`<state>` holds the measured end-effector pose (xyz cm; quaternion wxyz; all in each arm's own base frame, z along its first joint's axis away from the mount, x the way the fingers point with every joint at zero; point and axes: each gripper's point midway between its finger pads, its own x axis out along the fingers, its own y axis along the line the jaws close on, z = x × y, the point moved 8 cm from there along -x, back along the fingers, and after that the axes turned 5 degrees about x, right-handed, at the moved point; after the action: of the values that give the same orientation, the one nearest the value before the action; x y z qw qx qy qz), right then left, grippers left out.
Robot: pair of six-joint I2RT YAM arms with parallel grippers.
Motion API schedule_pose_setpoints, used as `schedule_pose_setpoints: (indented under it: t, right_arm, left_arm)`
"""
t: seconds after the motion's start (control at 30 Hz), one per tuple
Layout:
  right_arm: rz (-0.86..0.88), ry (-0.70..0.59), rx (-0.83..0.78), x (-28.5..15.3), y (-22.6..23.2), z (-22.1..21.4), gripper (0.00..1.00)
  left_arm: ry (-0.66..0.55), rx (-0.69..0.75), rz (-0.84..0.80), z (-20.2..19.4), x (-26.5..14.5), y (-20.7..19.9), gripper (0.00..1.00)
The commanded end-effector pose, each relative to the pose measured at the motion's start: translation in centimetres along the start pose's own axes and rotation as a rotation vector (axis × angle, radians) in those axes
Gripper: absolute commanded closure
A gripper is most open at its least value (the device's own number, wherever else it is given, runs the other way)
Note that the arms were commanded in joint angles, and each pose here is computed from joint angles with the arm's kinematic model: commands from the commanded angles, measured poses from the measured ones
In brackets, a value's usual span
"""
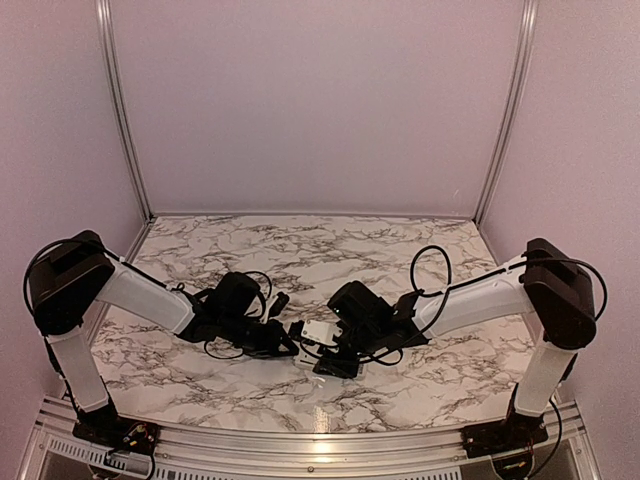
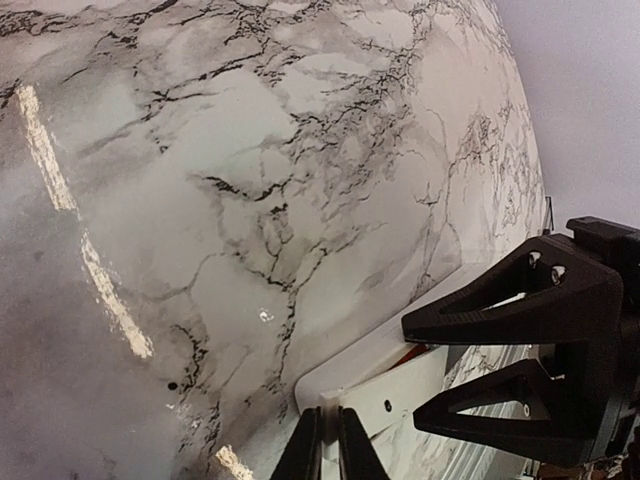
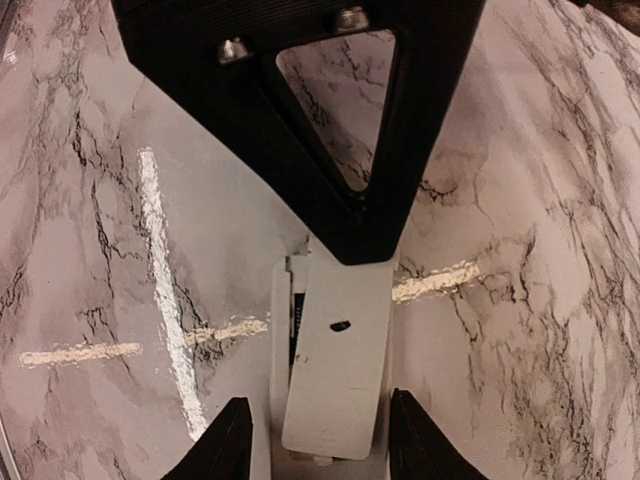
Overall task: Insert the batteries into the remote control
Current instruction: Load the battery cover onto the remote control without the battery cover.
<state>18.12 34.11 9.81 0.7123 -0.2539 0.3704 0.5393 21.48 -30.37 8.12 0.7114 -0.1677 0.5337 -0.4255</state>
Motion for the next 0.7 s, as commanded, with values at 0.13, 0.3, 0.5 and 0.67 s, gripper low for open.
schedule_pose_setpoints:
  t: [0.13, 0.3, 0.5, 0.67]
  right_arm:
    - [-0.024, -0.008, 0.004, -0.1, -0.2, 0.0, 0.58]
    - [-0.025, -0.012, 0.001, -0.2, -0.2, 0.2, 0.50]
    - [-0.018, -0.053, -0.008, -1.3, 0.0, 0.7, 0.49]
    - [-0.014, -0.064, -0.016, -1.3, 0.0, 0.8, 0.46]
  left_arm:
    - [0.015, -0.002, -0.016, -0.1, 0.1, -0.8, 0.96]
    - [0.015, -0.012, 0.004, -0.4, -0.4, -0.8, 0.94]
    - [0.007, -0.012, 0.025, -0.2, -0.5, -0.7, 0.79]
    - [-0.006, -0.007, 0.029, 0.3, -0.4, -0.9, 0.69]
